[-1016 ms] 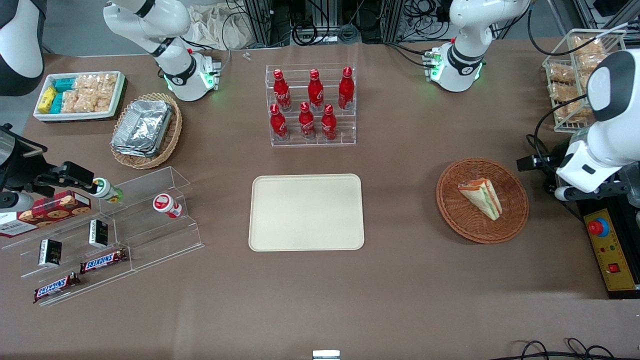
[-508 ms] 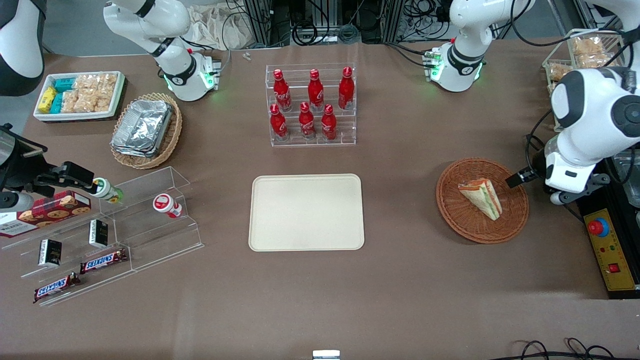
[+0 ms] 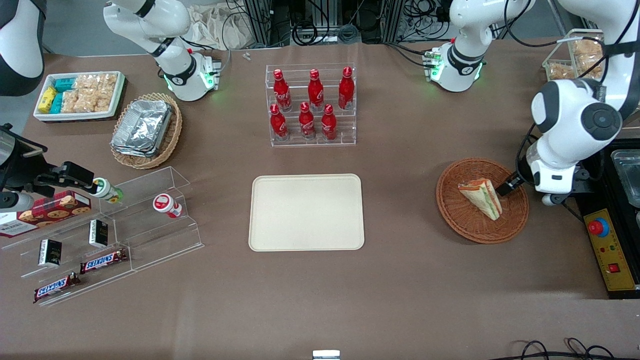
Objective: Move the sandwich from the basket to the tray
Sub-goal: 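Close the left gripper on the sandwich's crust edge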
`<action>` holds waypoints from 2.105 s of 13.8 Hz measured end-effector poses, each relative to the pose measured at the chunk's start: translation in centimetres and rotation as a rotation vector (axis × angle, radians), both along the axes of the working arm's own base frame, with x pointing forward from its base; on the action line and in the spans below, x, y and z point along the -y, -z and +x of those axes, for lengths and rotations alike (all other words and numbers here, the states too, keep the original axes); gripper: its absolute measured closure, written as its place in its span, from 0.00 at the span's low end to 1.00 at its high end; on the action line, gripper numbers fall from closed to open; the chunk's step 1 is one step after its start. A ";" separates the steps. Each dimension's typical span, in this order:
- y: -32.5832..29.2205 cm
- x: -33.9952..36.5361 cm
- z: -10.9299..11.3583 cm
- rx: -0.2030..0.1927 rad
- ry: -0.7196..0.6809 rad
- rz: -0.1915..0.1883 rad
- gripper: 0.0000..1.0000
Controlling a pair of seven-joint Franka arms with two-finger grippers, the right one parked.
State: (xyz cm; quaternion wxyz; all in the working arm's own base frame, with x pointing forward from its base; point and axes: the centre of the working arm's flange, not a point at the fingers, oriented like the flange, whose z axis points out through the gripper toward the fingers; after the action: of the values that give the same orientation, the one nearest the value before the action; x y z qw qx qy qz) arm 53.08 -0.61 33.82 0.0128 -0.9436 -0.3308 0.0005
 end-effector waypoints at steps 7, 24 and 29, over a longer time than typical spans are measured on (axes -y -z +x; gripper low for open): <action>5.1 0.8 -1.1 -0.009 -0.031 -0.024 0.00; 9.9 -0.3 -2.9 0.021 -0.104 -0.049 0.47; 4.7 1.4 0.0 -0.010 -0.124 -0.027 0.66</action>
State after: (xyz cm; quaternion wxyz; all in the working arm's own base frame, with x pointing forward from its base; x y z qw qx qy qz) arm 53.12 -2.04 29.13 0.0020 -0.9214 -0.3884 0.0106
